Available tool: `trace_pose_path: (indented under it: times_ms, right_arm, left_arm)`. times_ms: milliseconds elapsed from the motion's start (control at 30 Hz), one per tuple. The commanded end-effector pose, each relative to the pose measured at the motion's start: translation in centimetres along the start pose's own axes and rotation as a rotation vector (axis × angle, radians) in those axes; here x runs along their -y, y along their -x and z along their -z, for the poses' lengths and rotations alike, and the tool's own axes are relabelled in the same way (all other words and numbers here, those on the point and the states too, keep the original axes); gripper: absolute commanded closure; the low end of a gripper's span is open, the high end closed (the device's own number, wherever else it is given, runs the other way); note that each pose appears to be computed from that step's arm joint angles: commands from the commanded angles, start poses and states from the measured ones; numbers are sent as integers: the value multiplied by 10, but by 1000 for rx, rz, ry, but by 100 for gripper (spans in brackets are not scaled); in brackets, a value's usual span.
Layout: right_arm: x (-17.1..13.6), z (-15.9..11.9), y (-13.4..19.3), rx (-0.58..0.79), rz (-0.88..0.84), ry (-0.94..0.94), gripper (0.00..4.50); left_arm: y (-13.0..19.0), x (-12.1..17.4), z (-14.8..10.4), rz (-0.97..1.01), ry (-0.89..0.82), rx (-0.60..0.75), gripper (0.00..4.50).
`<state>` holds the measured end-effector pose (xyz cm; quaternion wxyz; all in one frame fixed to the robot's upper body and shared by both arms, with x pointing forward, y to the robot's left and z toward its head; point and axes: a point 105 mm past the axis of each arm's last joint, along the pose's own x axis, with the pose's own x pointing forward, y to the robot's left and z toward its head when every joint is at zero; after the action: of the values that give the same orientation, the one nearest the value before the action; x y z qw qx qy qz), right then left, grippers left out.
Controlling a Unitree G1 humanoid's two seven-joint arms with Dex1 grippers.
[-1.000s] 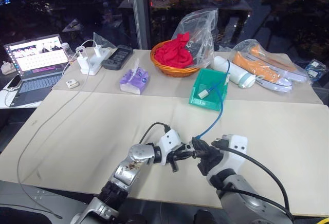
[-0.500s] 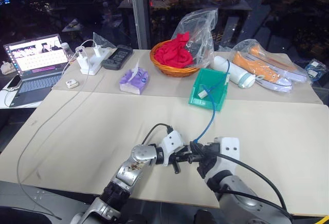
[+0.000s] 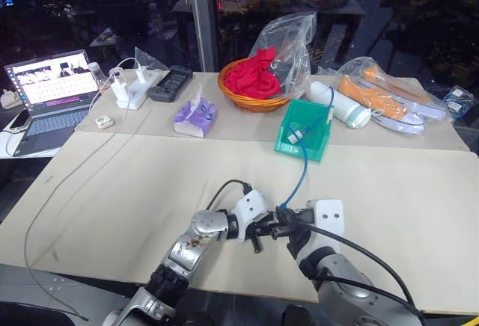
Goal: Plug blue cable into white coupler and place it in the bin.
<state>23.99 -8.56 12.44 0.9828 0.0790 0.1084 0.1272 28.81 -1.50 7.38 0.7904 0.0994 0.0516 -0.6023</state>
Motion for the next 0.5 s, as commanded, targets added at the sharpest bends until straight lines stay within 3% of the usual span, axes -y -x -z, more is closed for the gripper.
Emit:
trace_pose_path:
  times_ms: [33,500]
  right_arm:
    - [4,3,0,-17,20,18,450]
    - [5,34,1,-165,36,262,450]
  left_arm:
    - [-2,8,-1,24,4,7,384]
    - [0,7,-7,19,0,14,384]
